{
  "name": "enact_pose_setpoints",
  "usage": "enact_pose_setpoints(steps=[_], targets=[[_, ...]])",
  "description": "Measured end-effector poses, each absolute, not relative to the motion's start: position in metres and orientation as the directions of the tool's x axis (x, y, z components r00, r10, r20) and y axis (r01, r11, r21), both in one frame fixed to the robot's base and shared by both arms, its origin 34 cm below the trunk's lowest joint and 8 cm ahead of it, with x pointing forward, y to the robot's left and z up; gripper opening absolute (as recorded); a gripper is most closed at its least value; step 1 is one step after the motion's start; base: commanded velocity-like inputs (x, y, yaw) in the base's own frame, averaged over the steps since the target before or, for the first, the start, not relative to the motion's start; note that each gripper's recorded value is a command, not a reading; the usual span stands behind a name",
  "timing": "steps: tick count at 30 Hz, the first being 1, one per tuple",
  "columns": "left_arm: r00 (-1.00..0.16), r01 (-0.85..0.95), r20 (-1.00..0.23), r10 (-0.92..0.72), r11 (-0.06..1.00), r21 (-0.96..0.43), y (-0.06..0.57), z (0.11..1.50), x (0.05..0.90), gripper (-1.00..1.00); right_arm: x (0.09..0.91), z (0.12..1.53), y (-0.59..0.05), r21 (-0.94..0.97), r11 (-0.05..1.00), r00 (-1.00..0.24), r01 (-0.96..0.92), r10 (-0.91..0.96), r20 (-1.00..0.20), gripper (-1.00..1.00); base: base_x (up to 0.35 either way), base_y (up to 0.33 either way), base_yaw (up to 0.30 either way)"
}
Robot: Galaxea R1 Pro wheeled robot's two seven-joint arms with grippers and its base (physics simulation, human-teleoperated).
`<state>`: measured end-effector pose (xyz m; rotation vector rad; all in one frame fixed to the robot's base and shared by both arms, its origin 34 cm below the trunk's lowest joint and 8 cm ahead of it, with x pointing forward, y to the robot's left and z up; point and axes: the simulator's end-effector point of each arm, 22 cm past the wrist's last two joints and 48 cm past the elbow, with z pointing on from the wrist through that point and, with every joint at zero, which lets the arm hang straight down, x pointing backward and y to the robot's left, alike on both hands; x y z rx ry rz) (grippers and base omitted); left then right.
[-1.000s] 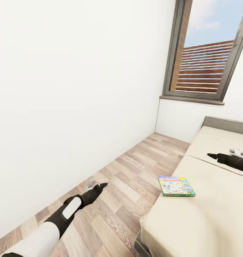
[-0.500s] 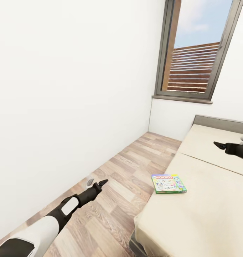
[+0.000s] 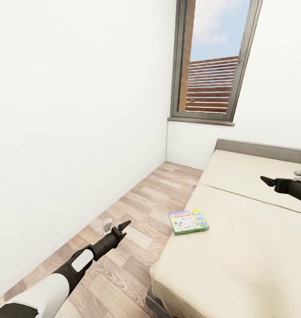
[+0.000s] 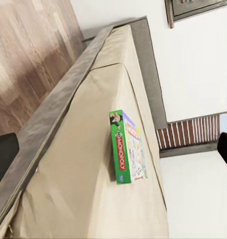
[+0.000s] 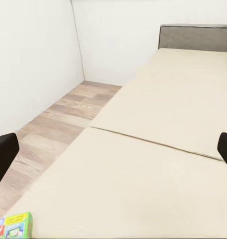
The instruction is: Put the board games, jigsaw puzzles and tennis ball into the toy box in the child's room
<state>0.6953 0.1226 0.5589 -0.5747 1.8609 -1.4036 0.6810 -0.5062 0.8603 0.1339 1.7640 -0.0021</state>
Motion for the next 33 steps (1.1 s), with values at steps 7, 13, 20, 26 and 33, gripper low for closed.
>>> enact_pose_setpoints(steps=[7, 13, 20, 26, 33], targets=[[-0.623, 0.066, -0.264, -0.736, 0.287, -0.956, 0.130, 0.547, 0.693, 1.00, 0.675, 0.853, -0.507, 0.061, 0.994, -0.179, 0.094, 0.077, -0.981, 1.00, 0.000, 0.000, -0.082], [-0.622, 0.065, -0.262, -0.738, 0.285, -0.956, 0.130, 0.534, 0.690, 1.00, 0.660, 0.852, -0.511, 0.044, 0.993, -0.147, 0.110, 0.060, -0.987, 1.00, 0.000, 0.000, -0.011], [-0.622, 0.057, -0.258, -0.739, 0.286, -0.956, 0.131, 0.517, 0.685, 1.00, 0.644, 0.831, -0.521, 0.046, 0.989, -0.155, 0.138, 0.068, -0.986, 1.00, 0.000, 0.000, -0.001], [-0.627, 0.043, -0.251, -0.738, 0.289, -0.956, 0.130, 0.506, 0.680, 1.00, 0.646, 0.824, -0.522, 0.048, 0.989, -0.169, 0.142, 0.072, -0.983, 1.00, 0.000, 0.000, 0.000], [-0.632, 0.043, -0.250, -0.734, 0.289, -0.956, 0.129, 0.499, 0.676, 1.00, 0.648, 0.818, -0.521, 0.045, 0.989, -0.181, 0.141, 0.071, -0.981, 1.00, 0.000, 0.087, 0.000]])
